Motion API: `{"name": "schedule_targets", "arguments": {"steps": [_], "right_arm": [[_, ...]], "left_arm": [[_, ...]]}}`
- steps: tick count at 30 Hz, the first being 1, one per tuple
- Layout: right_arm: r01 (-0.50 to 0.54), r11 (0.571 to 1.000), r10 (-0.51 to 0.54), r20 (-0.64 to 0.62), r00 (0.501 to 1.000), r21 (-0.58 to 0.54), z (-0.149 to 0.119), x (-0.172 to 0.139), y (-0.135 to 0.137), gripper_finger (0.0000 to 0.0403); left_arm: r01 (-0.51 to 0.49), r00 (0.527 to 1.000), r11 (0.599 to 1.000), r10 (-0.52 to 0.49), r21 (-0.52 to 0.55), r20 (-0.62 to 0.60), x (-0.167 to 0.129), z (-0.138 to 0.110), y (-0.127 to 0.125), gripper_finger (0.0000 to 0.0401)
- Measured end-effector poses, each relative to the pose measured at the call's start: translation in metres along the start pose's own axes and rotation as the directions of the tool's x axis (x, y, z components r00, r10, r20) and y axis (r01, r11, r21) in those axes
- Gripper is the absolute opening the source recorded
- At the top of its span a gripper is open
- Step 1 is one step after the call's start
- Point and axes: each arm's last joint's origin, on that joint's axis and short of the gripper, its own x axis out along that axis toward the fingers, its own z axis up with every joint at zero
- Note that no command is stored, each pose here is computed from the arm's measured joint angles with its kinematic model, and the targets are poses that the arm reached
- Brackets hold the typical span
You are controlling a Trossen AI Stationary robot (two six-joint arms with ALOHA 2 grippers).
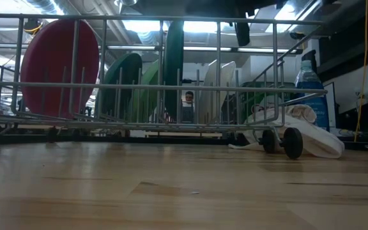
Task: Sort dishes
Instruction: Put the green plate in the dish rack
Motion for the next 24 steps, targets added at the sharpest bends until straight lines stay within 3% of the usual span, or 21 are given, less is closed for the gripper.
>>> {"name": "schedule_targets", "arguments": {"steps": [7,11,18,24], "right_arm": [[-0.105,0.994,0.105,-0.032,0.994,0.007,-0.001,0.001,0.004,0.0005],[-0.108,0.994,0.109,-0.036,0.993,0.007,0.000,0.002,0.002,0.0012],[-0.070,0.997,0.070,-0.020,0.997,0.012,0.003,0.006,-0.006,0.0097],[0.065,0.998,-0.066,0.035,0.997,0.018,0.010,0.012,-0.022,0.0161]], "left_arm": [[-0.012,1.000,1.000,0.012,0.017,-0.018,0.007,-0.003,-0.004,0.0184],[-0.012,1.000,1.000,0.012,0.017,-0.018,0.007,-0.003,-0.004,0.0184],[-0.012,1.000,0.999,0.013,0.035,-0.018,0.007,-0.003,-0.004,0.0184],[-0.012,1.000,0.999,0.012,0.042,-0.018,0.007,-0.003,-0.004,0.0184]]}}
